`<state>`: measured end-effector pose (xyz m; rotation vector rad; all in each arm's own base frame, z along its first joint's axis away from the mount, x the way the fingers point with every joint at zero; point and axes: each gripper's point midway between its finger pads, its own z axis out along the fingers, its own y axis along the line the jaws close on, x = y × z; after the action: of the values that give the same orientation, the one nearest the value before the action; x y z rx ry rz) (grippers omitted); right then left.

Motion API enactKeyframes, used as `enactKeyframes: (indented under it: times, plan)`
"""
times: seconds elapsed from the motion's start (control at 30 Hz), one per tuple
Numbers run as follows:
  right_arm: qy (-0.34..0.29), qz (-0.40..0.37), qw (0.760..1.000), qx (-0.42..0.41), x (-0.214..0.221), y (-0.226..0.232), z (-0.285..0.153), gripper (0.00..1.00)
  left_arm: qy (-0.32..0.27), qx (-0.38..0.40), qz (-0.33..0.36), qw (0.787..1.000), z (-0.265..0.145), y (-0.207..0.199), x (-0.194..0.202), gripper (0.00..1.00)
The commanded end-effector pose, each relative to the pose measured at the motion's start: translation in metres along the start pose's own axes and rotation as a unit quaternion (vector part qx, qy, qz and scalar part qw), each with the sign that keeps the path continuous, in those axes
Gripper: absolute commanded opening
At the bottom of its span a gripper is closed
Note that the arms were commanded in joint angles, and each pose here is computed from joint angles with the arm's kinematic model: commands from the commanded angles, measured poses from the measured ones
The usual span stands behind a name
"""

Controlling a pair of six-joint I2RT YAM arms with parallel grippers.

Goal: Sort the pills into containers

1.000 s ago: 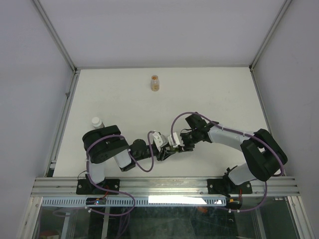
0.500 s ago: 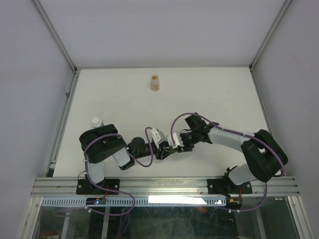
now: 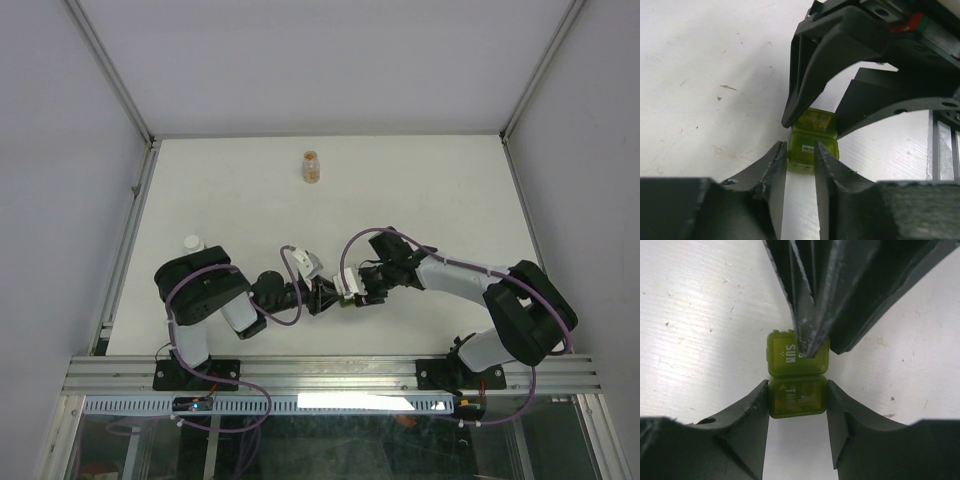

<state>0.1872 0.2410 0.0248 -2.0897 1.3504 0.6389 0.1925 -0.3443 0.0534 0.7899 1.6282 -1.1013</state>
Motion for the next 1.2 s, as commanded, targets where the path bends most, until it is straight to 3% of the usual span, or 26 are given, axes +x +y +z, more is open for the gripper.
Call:
enactKeyframes:
  times: [0.0,0.2,0.4,0.73,1.0,1.17]
  plan:
    - [0.001,-0.008,1.000,0.025,-0.005,-0.015,-0.004,0.03,-0.069,0.047,0.029,0.996,-0.006,-0.023,-0.040,0.32]
    - [-0.004,-0.005,1.000,0.018,-0.007,-0.014,-0.005,0.04,-0.080,0.039,0.106,0.990,-0.019,-0.021,-0.041,0.66]
    - [-0.005,0.001,1.000,0.012,-0.007,-0.012,-0.005,0.05,-0.072,0.035,0.175,0.981,-0.026,-0.016,-0.033,0.79]
    - [-0.010,0.009,1.000,0.005,-0.010,-0.010,-0.005,0.06,-0.077,0.037,0.249,0.965,-0.003,-0.020,-0.026,0.81]
    - [-0.011,0.011,1.000,0.005,-0.010,-0.010,-0.004,0.06,-0.083,0.024,0.238,0.967,0.009,-0.016,-0.025,0.67]
    - [-0.011,0.013,1.000,0.005,-0.009,-0.010,-0.004,0.06,-0.088,0.027,0.230,0.969,0.015,-0.019,-0.021,0.65]
